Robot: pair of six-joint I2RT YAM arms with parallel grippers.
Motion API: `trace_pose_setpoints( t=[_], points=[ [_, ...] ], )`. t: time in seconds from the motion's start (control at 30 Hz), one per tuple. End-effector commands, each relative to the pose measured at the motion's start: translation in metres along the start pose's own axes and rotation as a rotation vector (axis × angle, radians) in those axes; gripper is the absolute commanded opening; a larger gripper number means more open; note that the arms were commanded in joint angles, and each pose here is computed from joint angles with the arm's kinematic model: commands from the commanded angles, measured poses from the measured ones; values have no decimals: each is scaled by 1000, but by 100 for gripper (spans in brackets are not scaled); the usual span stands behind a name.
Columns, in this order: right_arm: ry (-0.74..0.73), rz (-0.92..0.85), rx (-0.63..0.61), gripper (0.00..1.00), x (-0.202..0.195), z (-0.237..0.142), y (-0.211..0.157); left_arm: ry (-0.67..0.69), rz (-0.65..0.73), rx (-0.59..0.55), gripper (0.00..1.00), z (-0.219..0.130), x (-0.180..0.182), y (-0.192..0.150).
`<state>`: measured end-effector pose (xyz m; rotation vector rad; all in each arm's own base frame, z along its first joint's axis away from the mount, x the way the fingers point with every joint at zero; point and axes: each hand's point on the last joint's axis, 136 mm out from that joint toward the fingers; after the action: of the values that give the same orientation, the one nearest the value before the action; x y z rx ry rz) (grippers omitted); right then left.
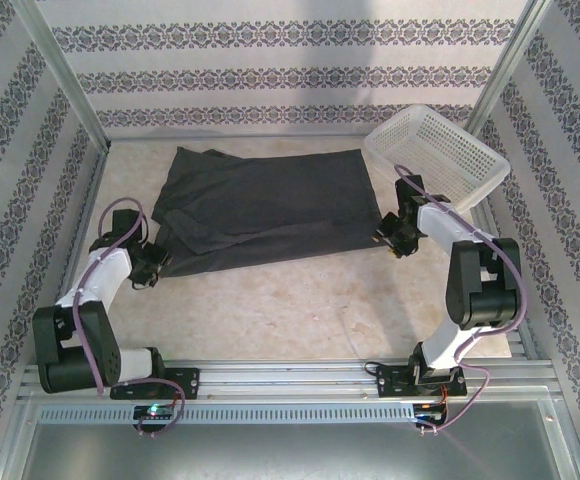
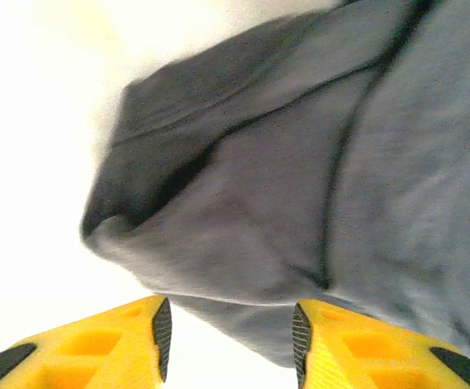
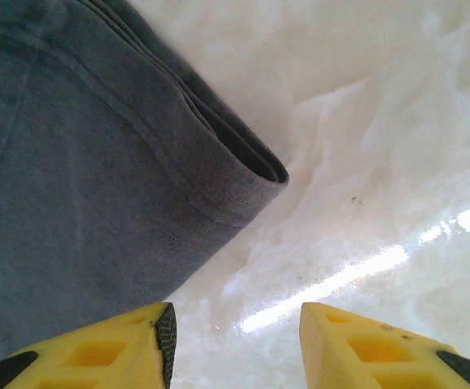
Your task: Fold and stack the t-shirts
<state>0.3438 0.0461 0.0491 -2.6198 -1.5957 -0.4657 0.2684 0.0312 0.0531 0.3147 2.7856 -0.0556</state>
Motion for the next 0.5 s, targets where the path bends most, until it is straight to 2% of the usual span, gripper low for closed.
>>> trace_pose_setpoints(
  t=[0.0,0.13,0.33,0.47],
  points=[
    [35,24,-4,45,3,12,9,18,-83,11,40,6,5,7],
    [13,34,12,43,1,18,11,33,-78,-15,33,11,7,15],
    [-24,39,32,43,-5,24,13,28,-53,11,40,27,-3,18],
    [-35,38,35,43,-5,29,18,63,-31,30,39,38,-4,20]
  ],
)
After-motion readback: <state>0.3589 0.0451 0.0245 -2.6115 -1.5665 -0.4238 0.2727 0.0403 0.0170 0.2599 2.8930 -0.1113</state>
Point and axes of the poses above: each hand's point on the last joint's axis, 136 mm out from that joint toward the fingers, its own z axis out along the fingers, its own x axis along the line the jaws close on, y = z × x, and after that the axes turned 14 degrees about -z, right-handed
